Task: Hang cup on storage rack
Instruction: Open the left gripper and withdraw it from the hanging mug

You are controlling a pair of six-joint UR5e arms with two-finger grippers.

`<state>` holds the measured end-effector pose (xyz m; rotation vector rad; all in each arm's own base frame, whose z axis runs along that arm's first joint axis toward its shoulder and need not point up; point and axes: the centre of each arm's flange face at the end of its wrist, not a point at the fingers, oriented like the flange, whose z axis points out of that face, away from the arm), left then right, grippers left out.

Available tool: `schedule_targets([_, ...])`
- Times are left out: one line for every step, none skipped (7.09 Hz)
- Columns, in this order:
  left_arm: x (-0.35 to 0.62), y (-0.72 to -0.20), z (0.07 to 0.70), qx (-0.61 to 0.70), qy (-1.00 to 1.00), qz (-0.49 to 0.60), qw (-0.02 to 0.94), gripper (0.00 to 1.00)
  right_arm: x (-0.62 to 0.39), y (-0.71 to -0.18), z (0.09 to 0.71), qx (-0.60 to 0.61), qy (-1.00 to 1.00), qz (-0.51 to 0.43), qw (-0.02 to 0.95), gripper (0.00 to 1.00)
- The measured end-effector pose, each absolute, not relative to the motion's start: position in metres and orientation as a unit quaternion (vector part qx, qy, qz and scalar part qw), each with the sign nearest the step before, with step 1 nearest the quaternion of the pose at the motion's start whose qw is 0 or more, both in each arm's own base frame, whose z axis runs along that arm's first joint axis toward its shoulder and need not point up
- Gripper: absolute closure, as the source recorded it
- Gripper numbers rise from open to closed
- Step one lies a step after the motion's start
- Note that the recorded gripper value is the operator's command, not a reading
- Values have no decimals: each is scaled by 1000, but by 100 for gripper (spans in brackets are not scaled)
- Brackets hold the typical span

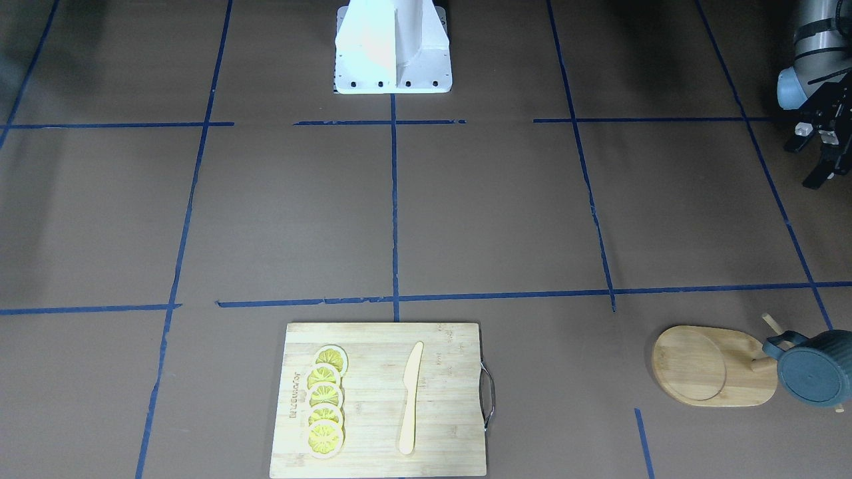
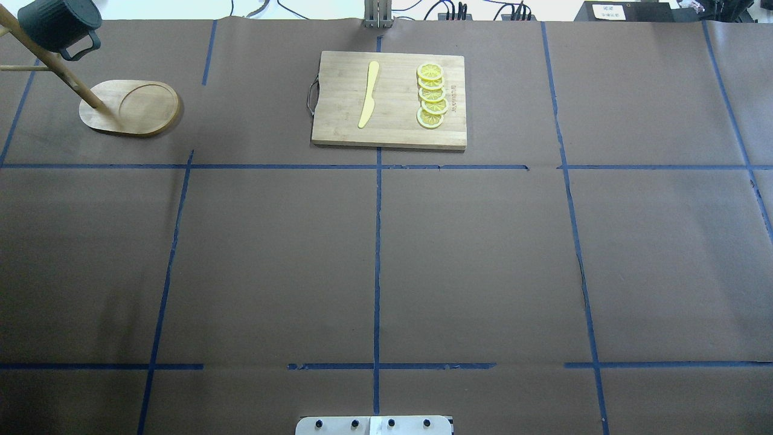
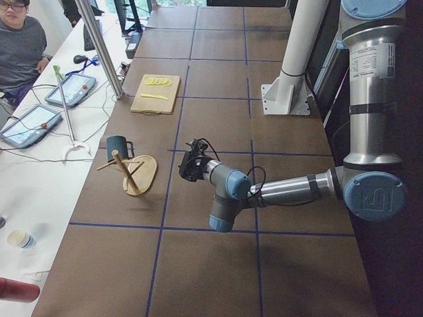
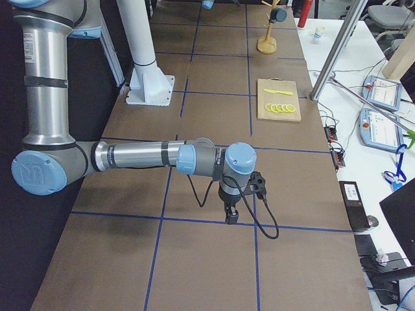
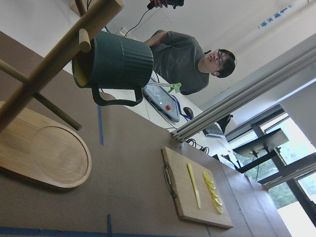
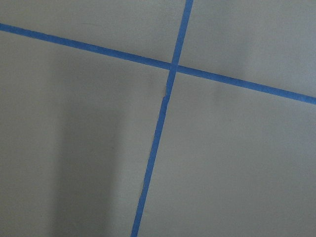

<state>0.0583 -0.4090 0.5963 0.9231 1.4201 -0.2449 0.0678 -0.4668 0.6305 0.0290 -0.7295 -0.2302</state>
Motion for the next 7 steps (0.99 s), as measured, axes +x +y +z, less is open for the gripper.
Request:
schedule_targets([46,-417,602,453,565,-68,686,0,68,-467,631,13,-356,-112,928,0])
schedule_targets([35,-426,609,484,504,-28,715,0,68,-466,632,13,-356,-112,928,0])
schedule_targets([22,-435,618,503,440,11,744,0,68,-465,633,11,-356,-111,928,0])
schedule_targets([4,-445,628,512,370,54,773,0,68,-464,635,10,-357,-110,928,0])
schedule_targets([-14,-455,636,508,307,96,799,0,68,-462,637,8,-357,-110,927,0])
schedule_targets([-28,-466,634,491,256,135,822,0,68,-461,637,8,-357,-110,927,0])
schedule_targets([-41,-477,624,466,207,173,843,0,68,-461,637,7,-357,-110,927,0])
